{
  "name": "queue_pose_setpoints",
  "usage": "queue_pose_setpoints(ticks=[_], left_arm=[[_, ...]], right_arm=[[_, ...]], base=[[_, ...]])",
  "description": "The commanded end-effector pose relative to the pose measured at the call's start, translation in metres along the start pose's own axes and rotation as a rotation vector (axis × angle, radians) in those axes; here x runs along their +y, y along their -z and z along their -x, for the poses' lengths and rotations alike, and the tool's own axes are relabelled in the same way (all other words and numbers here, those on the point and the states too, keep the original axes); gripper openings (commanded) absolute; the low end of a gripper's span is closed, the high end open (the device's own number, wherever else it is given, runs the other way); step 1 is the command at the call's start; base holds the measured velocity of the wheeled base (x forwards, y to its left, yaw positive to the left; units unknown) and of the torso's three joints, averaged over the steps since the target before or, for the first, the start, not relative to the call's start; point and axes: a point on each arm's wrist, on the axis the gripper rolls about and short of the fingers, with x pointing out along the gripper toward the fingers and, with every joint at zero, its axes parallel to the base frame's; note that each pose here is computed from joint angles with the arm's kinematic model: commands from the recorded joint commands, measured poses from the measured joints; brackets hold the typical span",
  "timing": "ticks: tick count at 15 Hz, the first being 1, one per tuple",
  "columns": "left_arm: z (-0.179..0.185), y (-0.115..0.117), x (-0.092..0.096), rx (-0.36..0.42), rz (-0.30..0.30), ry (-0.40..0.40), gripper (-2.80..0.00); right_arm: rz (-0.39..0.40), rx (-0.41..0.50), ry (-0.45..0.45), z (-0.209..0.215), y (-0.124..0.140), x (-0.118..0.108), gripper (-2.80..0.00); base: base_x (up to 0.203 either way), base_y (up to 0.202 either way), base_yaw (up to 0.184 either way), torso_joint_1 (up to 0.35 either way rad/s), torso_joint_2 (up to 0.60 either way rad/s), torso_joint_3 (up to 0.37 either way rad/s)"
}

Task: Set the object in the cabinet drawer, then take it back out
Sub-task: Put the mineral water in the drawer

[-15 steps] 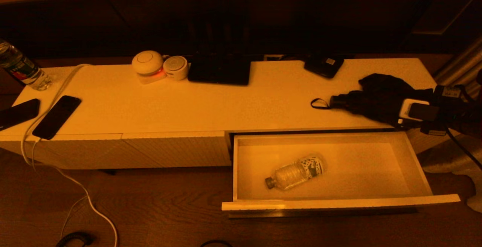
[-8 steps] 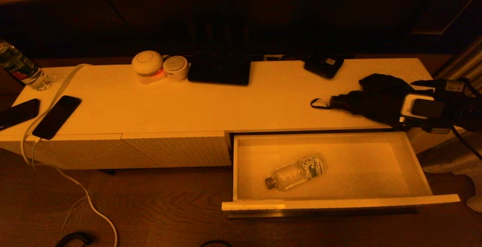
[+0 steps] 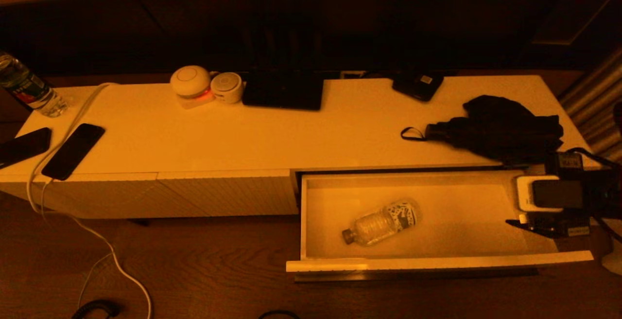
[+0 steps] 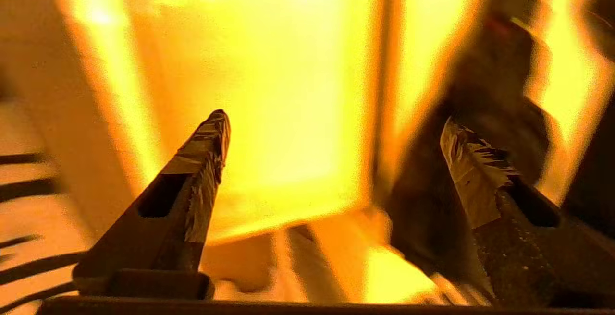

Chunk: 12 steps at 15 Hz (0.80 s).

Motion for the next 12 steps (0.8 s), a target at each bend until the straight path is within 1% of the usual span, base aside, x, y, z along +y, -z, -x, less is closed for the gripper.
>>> queue_pose_setpoints(ticks=[1, 3, 4, 6, 8, 10, 12], left_arm=[[0.0, 0.0, 0.0, 0.0, 0.0, 0.0, -2.8], [0.0, 0.0, 0.0, 0.0, 0.0, 0.0, -2.8], [0.0, 0.0, 0.0, 0.0, 0.0, 0.0, -2.8], [0.0, 0.0, 0.0, 0.0, 0.0, 0.0, -2.8], [0.0, 0.0, 0.0, 0.0, 0.0, 0.0, -2.8], [0.0, 0.0, 0.0, 0.0, 0.0, 0.0, -2.8], [0.0, 0.0, 0.0, 0.0, 0.0, 0.0, -2.8]], right_arm=[[0.019, -0.041, -0.049, -0.002, -0.012, 0.005, 0.0], [0.003, -0.066, -0.129, -0.022, -0.022, 0.011, 0.0], [0.001, -0.069, -0.136, -0.024, -0.024, 0.011, 0.0], [0.007, -0.05, -0.211, -0.052, -0.028, 0.015, 0.0], [-0.016, -0.031, -0.271, -0.075, -0.031, 0.017, 0.0], [-0.051, -0.021, -0.303, -0.096, -0.035, 0.015, 0.0], [-0.105, -0.016, -0.307, -0.108, -0.039, 0.01, 0.0]], base=[[0.0, 0.0, 0.0, 0.0, 0.0, 0.0], [0.0, 0.0, 0.0, 0.0, 0.0, 0.0], [0.0, 0.0, 0.0, 0.0, 0.0, 0.0], [0.0, 0.0, 0.0, 0.0, 0.0, 0.0], [0.0, 0.0, 0.0, 0.0, 0.0, 0.0], [0.0, 0.0, 0.0, 0.0, 0.0, 0.0], [0.0, 0.0, 0.0, 0.0, 0.0, 0.0]])
